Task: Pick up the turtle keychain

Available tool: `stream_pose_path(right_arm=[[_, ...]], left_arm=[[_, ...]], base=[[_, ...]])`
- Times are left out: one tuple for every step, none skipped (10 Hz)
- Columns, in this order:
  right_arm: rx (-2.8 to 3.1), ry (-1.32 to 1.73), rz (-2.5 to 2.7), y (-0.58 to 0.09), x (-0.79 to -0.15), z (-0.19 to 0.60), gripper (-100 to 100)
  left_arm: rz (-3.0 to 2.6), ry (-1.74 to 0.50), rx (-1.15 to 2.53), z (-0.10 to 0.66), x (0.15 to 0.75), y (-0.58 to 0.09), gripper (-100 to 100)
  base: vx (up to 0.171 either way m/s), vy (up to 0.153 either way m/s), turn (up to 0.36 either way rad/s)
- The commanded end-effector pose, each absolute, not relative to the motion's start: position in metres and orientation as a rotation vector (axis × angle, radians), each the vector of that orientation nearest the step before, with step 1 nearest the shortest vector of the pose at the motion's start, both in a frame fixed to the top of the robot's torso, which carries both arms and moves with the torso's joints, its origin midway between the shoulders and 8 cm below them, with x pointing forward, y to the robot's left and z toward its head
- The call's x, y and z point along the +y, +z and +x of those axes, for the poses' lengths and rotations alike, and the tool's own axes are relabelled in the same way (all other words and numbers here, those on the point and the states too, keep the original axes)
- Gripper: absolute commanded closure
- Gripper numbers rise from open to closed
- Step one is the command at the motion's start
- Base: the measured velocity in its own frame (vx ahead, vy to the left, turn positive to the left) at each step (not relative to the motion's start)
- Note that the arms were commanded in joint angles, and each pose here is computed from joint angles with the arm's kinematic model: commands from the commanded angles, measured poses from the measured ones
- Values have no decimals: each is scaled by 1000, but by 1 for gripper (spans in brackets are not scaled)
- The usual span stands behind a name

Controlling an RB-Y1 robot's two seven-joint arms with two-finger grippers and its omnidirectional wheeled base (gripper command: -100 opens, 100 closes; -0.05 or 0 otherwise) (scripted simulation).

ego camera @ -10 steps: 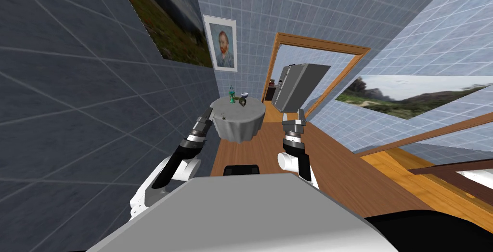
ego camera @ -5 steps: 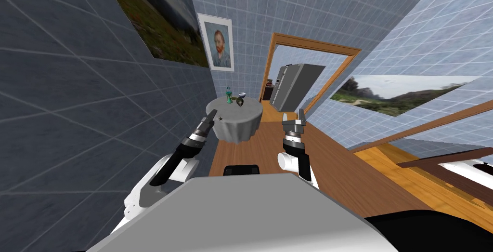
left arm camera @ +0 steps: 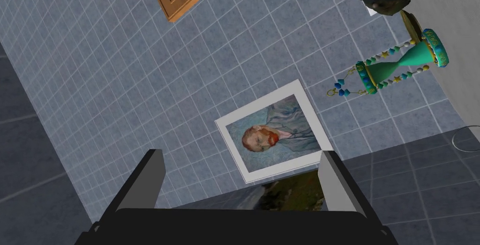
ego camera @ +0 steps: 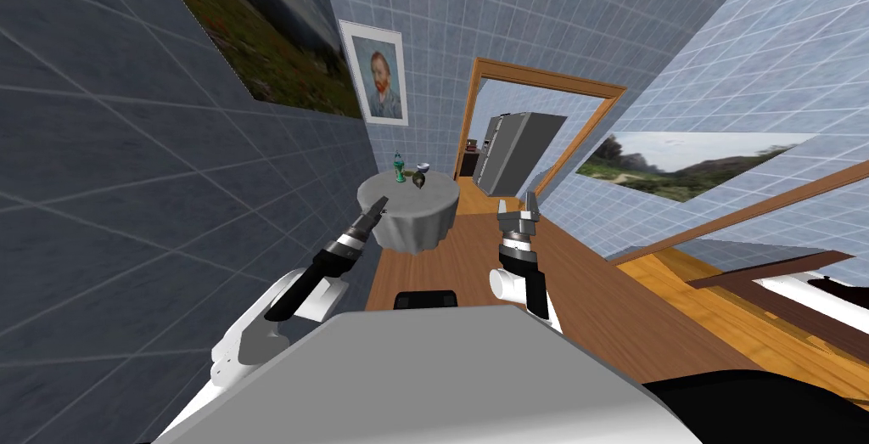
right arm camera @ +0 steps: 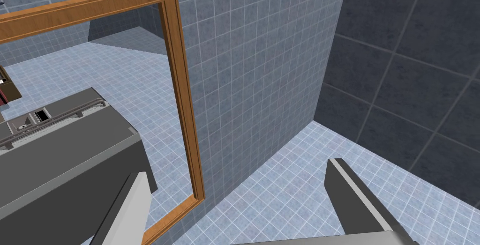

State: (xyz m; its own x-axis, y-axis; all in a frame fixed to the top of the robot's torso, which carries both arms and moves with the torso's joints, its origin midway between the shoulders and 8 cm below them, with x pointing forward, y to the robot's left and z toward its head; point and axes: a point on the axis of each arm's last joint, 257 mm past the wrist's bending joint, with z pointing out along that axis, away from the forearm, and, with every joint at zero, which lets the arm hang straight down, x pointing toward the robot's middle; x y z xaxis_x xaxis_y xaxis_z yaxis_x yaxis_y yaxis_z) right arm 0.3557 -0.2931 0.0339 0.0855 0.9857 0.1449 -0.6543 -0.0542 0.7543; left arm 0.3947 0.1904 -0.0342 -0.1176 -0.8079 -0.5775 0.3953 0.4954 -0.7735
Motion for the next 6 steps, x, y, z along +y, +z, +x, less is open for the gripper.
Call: stream_pose_path(right_arm=[[534, 1443, 804, 34, -293, 356, 0], [534, 1443, 804, 34, -293, 356, 0], [534, 1443, 804, 34, -293, 356, 0], [534, 1443, 804, 34, -293, 356, 0], [534, 1443, 804, 34, -293, 356, 0], [534, 1443, 804, 34, -293, 356, 0]], left_arm=[[-396, -1036, 1379, 399, 192, -43, -100], [-409, -1024, 1395, 401, 194, -48, -100], [-398, -996, 1433, 402, 195, -54, -100], [-411, -984, 1447, 404, 197, -58, -100], [-400, -956, 1482, 405, 198, -64, -100], [-414, -941, 1498, 406, 201, -69, -100]], base=[[25, -44, -49], [21, -38, -24], [29, -42, -43], [25, -28, -24], [36, -34, -48], [32, -30, -16]])
